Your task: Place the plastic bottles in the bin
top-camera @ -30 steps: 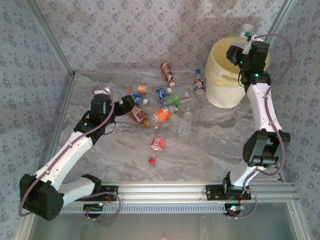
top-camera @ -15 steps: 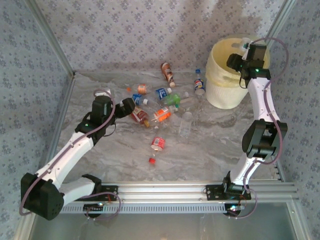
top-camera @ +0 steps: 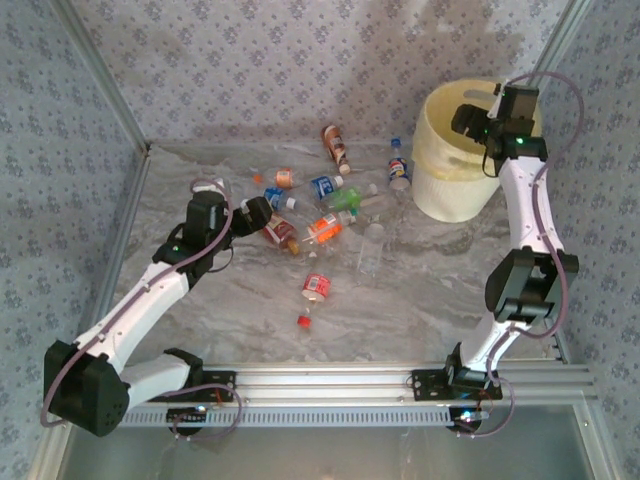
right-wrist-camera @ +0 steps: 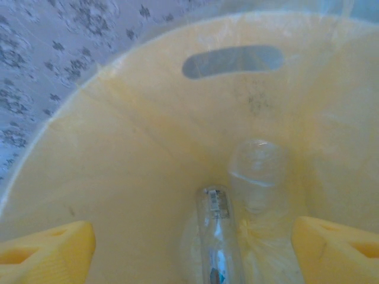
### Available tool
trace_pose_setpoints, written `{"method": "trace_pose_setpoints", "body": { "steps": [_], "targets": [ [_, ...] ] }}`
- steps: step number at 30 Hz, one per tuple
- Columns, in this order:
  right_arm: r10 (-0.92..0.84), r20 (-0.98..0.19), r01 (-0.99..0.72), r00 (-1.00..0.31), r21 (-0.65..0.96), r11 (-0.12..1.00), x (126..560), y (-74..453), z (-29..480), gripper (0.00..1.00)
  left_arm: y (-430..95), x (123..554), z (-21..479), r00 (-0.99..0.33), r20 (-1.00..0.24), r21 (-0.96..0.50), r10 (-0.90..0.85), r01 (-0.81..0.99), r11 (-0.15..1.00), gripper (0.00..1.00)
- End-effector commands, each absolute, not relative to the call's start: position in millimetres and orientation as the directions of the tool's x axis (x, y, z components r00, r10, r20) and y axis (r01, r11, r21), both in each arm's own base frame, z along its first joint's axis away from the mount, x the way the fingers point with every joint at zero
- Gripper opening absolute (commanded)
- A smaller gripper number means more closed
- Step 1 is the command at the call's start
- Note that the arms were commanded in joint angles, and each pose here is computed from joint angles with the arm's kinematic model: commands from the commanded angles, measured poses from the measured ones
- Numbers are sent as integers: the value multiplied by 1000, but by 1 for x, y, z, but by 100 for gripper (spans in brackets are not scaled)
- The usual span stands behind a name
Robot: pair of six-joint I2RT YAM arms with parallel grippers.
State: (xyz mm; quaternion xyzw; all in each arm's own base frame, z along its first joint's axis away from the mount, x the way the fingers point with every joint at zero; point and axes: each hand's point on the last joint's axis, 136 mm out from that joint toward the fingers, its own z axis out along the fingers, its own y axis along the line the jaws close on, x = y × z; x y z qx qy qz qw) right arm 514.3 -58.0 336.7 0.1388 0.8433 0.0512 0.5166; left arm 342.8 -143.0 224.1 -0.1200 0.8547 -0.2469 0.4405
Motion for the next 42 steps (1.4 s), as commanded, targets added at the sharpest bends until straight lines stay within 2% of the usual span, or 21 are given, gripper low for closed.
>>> {"method": "trace_pose_setpoints", "body": {
  "steps": [1,6,12,17,23,28,31,34,38,42],
  "targets": [
    [241,-906,148,-348,201,968,495,-54,381,92,-141,346,218,-588,-686,-528,-429,-4,849,98],
    [216,-933,112,-287,192,975,475,-41,412,100,-145,348,213,-610,-666,-536,-429,-9,844,98],
    [198,-949,62,-247,189,980,433,-5,431,100,-149,350,207,-623,-652,-545,-432,-11,839,98],
    [193,-947,73,-258,180,981,396,23,415,100,-154,353,206,-632,-645,-552,-429,-2,834,98],
    [193,-908,95,-373,169,981,361,59,354,100,-156,355,202,-638,-636,-559,-434,-7,829,98],
    [219,-825,134,-521,175,975,335,89,277,100,-156,357,195,-639,-620,-573,-455,-28,819,98],
    [228,-801,168,-553,161,973,324,102,247,100,-158,359,191,-644,-607,-586,-466,-35,810,98],
    [276,-745,164,-607,222,961,315,127,214,100,-160,360,189,-652,-599,-587,-465,-38,809,98],
    [211,-683,104,-699,195,975,311,154,182,100,-159,360,188,-656,-594,-583,-465,-47,811,98],
    [171,-626,129,-761,112,985,310,163,152,100,-158,360,185,-658,-590,-580,-469,-59,812,98]
  ]
}}
